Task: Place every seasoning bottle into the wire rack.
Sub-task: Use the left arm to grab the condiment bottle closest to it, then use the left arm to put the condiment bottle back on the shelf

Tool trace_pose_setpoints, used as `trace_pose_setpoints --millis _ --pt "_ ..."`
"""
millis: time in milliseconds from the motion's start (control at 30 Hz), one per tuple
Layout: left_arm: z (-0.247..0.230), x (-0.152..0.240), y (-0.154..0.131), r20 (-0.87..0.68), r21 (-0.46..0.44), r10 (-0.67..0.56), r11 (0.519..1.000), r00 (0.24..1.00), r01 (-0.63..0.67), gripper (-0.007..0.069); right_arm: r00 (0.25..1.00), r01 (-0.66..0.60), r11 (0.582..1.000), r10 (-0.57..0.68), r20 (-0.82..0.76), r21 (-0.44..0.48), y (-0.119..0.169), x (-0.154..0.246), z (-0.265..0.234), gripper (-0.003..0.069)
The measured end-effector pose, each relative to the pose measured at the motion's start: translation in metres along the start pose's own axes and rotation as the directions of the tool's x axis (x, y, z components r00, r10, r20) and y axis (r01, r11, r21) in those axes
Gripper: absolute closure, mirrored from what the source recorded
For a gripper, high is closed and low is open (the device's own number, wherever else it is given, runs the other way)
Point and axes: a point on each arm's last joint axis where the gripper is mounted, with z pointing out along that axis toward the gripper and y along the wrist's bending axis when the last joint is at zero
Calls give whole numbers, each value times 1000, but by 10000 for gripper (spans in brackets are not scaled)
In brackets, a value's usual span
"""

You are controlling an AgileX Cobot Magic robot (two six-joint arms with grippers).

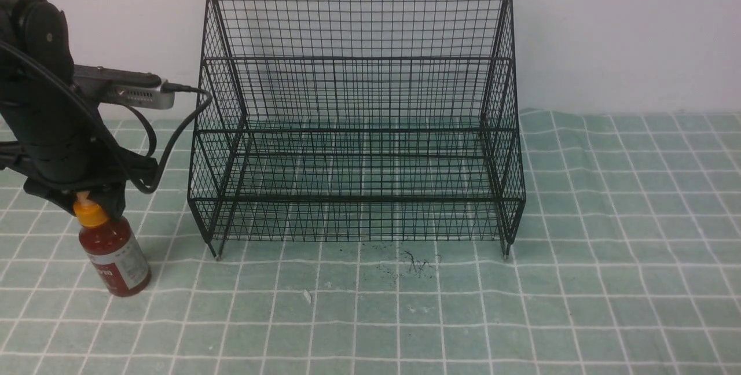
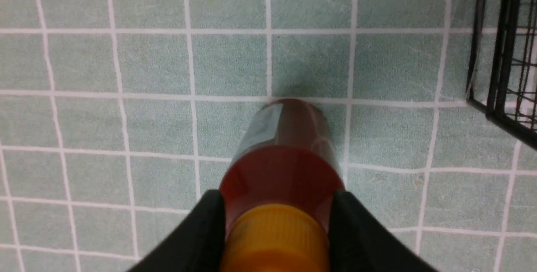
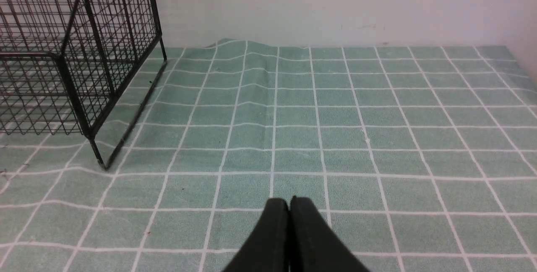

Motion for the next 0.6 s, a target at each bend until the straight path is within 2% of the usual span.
trace_pose_setpoints --millis 200,300,433,600 --pt "-7 4 1 -49 -3 -5 1000 999 4 344 1000 0 1000 0 0 0 0 0 0 673" --pt "-31 6 4 -32 -2 -15 1000 999 15 342 1000 0 1000 0 0 0 0 0 0 673" --pt "-95 5 9 163 22 -45 999 986 42 342 1000 0 1000 0 0 0 0 0 0 673" --pt "-179 19 9 397 147 -109 988 911 54 342 1000 0 1000 0 0 0 0 0 0 673"
